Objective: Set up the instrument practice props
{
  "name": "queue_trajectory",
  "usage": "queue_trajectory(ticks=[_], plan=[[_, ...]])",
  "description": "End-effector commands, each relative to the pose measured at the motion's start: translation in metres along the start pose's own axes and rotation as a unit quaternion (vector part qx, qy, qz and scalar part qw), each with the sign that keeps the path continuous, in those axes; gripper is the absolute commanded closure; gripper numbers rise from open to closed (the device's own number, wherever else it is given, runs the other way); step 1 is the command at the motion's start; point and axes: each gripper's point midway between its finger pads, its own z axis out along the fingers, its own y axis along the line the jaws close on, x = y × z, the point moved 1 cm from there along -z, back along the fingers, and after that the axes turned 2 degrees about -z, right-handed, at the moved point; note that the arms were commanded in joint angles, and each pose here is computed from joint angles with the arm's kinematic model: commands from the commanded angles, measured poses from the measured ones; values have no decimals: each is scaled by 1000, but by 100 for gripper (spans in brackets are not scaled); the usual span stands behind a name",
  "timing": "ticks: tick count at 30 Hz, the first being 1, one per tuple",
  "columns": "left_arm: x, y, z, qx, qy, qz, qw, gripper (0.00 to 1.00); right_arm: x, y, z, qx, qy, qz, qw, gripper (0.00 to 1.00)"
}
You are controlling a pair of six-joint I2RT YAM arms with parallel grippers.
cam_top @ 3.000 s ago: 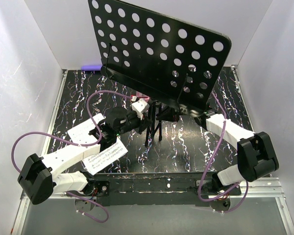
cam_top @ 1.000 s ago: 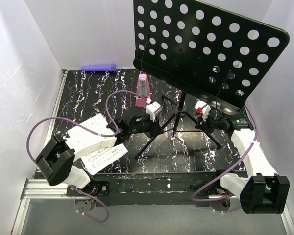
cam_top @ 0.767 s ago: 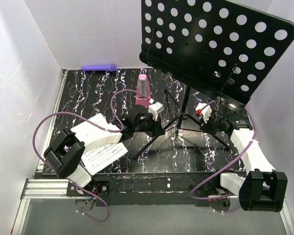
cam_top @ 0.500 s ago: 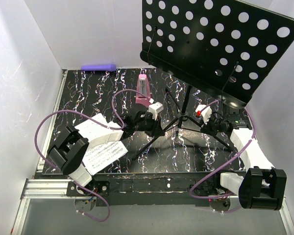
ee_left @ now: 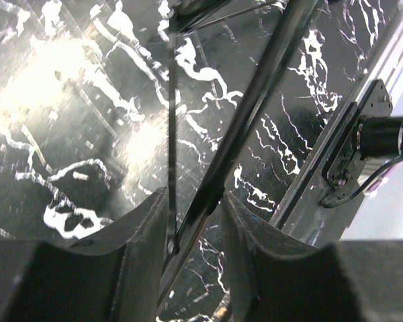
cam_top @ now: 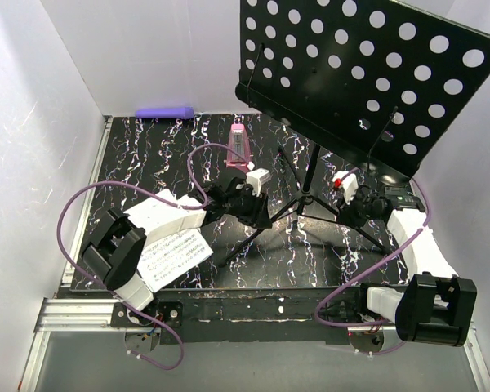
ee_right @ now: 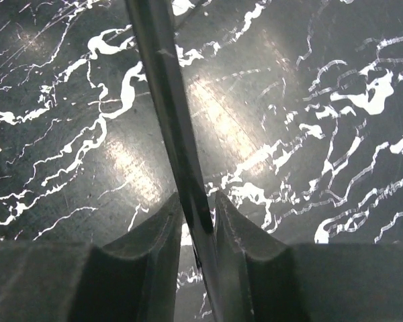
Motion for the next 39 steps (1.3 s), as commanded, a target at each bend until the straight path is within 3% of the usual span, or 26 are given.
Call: queue_trajectory(ticks=[1,9,15,20,25,33,39], plan=[[10,23,-31,-73,27,-56,995,59,-27,-10,-29,28,-29,40,998,65],[-23,-5,-64,-48,-45,-15,998,30,-60,4,-40,-1,-98,30,995,52],[-19,-11,-80,-32,-78,36,996,13,-80,22,-47,-26,-167,4,986,43],[-2,-13,-73,-3,-56,32,998,4,-96,36,-46,-56,-229,85,968,43],[12,-5,-60,1,-31,19,999,5,-87,13,-46,26,-216,160,963,42],[30,21,-43,-52,9,-7,999,22,-41,5,-28,54,-112,144,982,46],[54,22,-38,-54,32,-18,998,30,-24,2,-13,57,-67,123,988,42]])
